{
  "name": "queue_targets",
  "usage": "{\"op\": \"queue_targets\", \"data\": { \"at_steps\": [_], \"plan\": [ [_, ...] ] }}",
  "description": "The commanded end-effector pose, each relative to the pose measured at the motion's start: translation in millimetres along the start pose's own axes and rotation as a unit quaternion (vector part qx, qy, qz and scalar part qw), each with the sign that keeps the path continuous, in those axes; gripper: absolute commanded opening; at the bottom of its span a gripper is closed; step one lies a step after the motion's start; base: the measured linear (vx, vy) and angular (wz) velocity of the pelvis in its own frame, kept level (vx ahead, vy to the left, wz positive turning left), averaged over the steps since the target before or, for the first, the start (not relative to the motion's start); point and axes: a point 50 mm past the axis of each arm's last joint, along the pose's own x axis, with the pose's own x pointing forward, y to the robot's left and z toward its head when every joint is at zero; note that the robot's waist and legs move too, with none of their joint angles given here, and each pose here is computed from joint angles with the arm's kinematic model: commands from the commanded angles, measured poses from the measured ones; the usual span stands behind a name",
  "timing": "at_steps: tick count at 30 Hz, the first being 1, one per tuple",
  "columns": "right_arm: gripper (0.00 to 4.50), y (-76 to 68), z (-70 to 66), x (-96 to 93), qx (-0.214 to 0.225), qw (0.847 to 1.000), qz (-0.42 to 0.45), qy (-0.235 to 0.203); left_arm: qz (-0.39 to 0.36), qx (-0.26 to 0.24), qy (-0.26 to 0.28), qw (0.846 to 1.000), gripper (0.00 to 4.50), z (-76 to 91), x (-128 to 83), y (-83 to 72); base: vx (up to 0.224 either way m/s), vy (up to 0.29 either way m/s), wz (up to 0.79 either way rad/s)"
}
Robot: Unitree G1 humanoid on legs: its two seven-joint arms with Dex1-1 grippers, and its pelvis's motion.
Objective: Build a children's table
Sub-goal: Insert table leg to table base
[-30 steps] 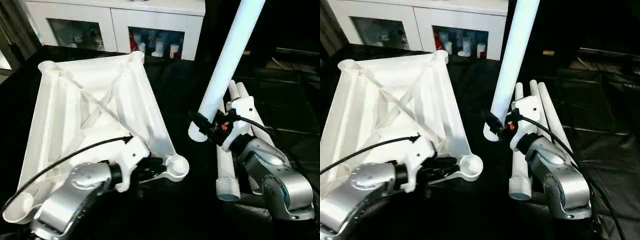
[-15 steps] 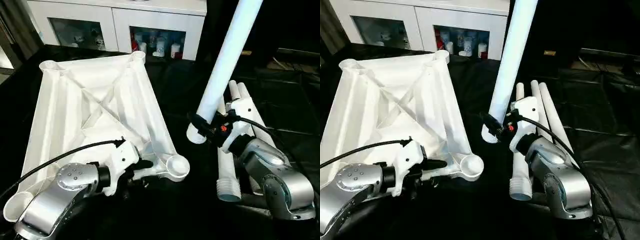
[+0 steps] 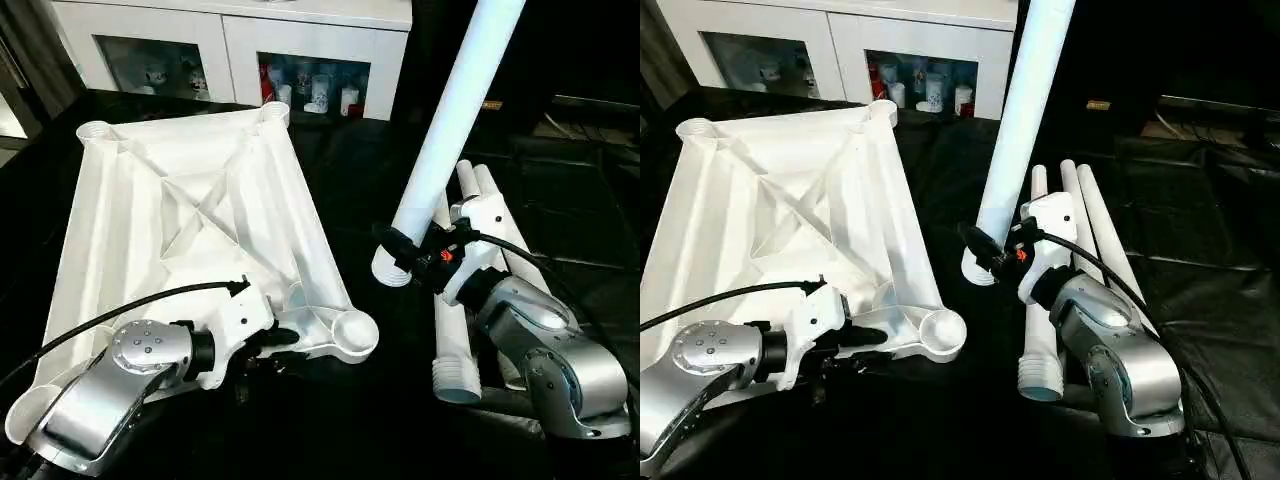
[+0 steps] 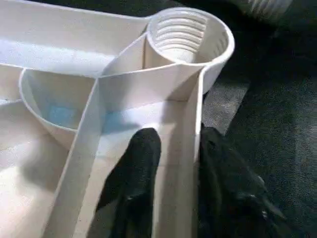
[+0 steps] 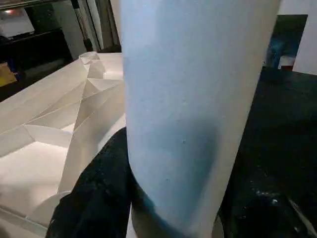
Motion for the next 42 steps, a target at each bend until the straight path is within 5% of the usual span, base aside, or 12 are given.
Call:
{"op": "queue_targets", "data": {
  "at_steps": [1,14,23,31,42],
  "plan": [
    [1.9,3.7,7.4,2.5,-0.007,1.0,0.011,-0.013,-0.009,-0.002,0.013,1.0,1.07,-4.3,-0.1,-1.0,0.0,0.0,0.0],
    [1.9,17.3,4.6,12.3,-0.007,0.995,0.099,0.021,0.029,0.018,0.055,0.998,0.03,-8.5,3.5,6.6,0.0,0.0,0.0],
    [1.9,24.7,-2.4,21.9,-0.034,0.984,0.165,0.06,0.102,-0.008,0.023,0.994,0.03,2.7,18.6,24.4,0.0,0.0,0.0],
    [1.89,9.9,-10.7,34.7,-0.028,0.987,0.141,0.074,0.075,0.018,-0.015,0.997,0.0,11.2,25.6,23.0,0.0,0.0,0.0],
    [1.89,9.7,-20.8,47.3,-0.02,0.986,0.144,0.083,0.062,0.021,-0.012,0.998,0.0,8.4,25.6,28.1,0.0,0.0,0.0]
  ]
}}
